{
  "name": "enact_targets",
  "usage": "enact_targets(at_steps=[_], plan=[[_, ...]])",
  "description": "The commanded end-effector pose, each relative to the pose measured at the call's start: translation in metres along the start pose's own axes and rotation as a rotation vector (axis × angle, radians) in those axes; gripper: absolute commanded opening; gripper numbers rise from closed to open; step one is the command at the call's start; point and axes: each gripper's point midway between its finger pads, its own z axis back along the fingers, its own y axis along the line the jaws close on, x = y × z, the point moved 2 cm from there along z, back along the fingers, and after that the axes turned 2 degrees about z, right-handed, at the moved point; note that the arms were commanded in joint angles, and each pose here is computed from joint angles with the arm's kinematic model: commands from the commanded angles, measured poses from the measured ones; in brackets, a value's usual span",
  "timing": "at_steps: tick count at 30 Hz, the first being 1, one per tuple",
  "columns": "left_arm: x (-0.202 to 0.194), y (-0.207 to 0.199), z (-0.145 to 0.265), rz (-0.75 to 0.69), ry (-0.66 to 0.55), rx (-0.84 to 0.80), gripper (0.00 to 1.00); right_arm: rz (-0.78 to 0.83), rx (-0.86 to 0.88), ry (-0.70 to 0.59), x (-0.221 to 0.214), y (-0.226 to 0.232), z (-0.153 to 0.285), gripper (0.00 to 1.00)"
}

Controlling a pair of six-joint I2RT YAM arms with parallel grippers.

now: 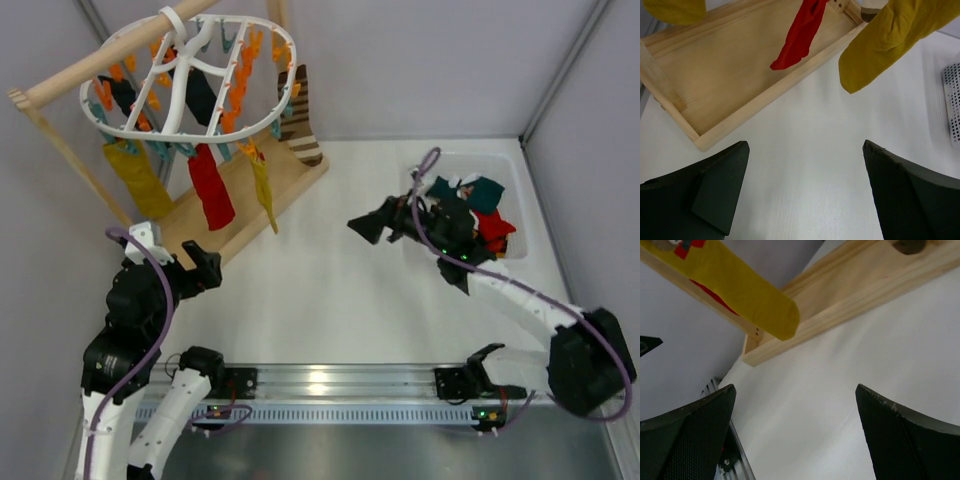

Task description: Remove the socks clipped to the hanger

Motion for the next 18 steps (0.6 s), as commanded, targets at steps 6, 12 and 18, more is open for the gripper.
enact_targets(at_steps=[6, 12, 18], plan=[[0.002, -0.012, -0.009, 0.056, -0.056, -0.070, 0.99, 0.372, 0.207, -0.082, -0.007, 0.094, -0.122, 1.00], [-0.009, -0.012, -0.019, 0.101, -0.046, -0.072, 0.99, 0.509, 0.118, -0.134, -0.037, 0.098, -0.193, 0.99], [-0.009, -0.008, -0.021, 0.104, -0.053, -0.047, 0.99, 0.523, -0.001, -0.216, -0.049, 0.071, -0.232, 0.96]])
